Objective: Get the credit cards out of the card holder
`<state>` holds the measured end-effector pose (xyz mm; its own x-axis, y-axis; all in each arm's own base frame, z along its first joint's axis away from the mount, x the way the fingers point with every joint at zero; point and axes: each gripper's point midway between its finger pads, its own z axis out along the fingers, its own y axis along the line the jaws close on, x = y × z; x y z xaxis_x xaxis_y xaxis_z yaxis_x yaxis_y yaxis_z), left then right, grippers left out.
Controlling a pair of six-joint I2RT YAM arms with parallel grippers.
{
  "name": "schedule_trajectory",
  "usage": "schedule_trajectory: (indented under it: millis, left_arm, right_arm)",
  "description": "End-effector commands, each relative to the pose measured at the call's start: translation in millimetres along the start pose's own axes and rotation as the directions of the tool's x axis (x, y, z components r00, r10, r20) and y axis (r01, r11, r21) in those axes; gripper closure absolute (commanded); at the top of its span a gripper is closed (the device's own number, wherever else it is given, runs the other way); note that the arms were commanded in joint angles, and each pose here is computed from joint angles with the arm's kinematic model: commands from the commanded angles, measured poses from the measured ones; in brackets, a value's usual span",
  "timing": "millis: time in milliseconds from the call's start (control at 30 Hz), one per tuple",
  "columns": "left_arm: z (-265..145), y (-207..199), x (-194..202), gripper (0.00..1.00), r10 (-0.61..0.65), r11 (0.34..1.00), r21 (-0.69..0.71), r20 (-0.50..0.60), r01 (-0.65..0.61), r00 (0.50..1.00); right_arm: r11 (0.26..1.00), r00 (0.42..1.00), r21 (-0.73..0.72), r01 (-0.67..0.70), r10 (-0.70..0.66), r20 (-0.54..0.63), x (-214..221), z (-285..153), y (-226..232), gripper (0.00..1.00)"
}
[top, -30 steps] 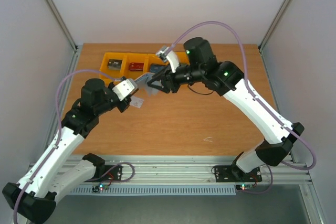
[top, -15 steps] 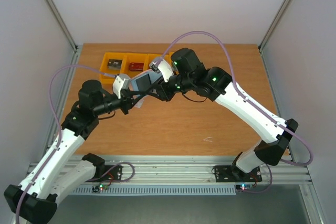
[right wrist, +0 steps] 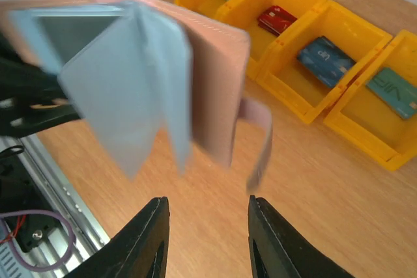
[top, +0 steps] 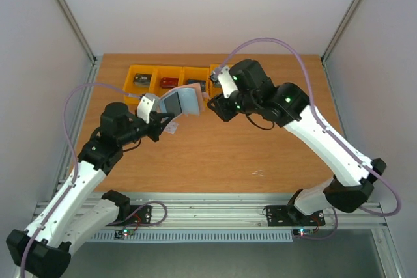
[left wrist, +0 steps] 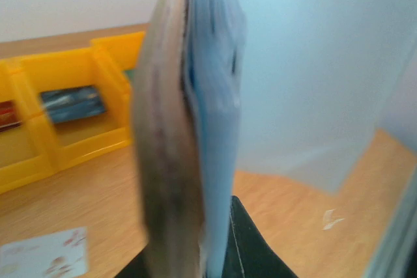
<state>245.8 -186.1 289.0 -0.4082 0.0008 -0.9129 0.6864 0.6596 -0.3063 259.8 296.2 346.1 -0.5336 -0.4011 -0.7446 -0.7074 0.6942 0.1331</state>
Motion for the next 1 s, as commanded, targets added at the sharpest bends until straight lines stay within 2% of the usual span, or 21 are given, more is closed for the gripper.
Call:
schedule_trajectory:
  millis: [0, 33, 167, 300, 367, 500, 600, 700, 767, 867, 967]
  left_arm:
    - [4, 50, 28, 1.00, 0.065, 0.966, -0.241, -0.111, -0.091, 0.992]
    - [4, 54, 31, 1.00, 0.102, 0.958, -0.254, -0.136, -0.135, 0.985]
    - [5, 60, 35, 1.00, 0.127, 0.944, -0.279, -0.190, -0.178, 0.974]
    - [2, 63, 36, 1.00, 0.167, 0.928, -0.293, -0.232, -0.233, 0.958]
    - [0, 58, 33, 1.00, 0.177, 0.930, -0.280, -0.223, -0.237, 0.959]
    - [-1, 26, 20, 1.00, 0.148, 0.976, -0.143, -0.127, -0.166, 0.981]
    - [-1, 19, 17, 1.00, 0.092, 0.988, -0.117, -0.096, -0.103, 0.991]
    - [-4, -1, 6, 1.00, 0.067, 0.997, -0.020, -0.037, -0.068, 0.997]
    - [-9, -21, -4, 1.00, 0.031, 0.995, 0.094, 0.025, -0.033, 0.999]
    - [-20, -45, -28, 1.00, -0.071, 0.967, 0.252, 0.121, 0.039, 0.990]
    - [-31, -57, -41, 1.00, -0.086, 0.945, 0.327, 0.167, 0.027, 0.982]
  right_arm:
    - [1.000, 0.998, -0.016, -0.011, 0.012, 0.058, 4, -43, 11, 0.67]
    - [0.999, 0.998, -0.038, -0.001, 0.003, 0.069, 5, -47, 18, 0.67]
    - [0.982, 0.996, -0.184, 0.030, -0.014, 0.088, 8, -44, 58, 0.67]
    - [0.913, 0.988, -0.407, 0.022, 0.042, 0.146, -8, -32, 100, 0.66]
    - [0.887, 0.980, -0.462, 0.015, 0.078, 0.182, -23, -26, 111, 0.66]
    - [0.885, 0.978, -0.465, -0.022, 0.116, 0.174, -40, 0, 114, 0.68]
    - [0.859, 0.982, -0.510, -0.030, 0.121, 0.146, -48, 10, 124, 0.69]
    - [0.856, 0.982, -0.513, -0.058, 0.141, 0.123, -49, 20, 124, 0.71]
    - [0.877, 0.978, -0.471, -0.096, 0.172, 0.119, -45, 27, 111, 0.74]
    - [0.858, 0.961, -0.492, -0.146, 0.242, 0.137, -45, 21, 93, 0.75]
    - [0.871, 0.965, -0.474, -0.129, 0.220, 0.142, -41, 10, 83, 0.76]
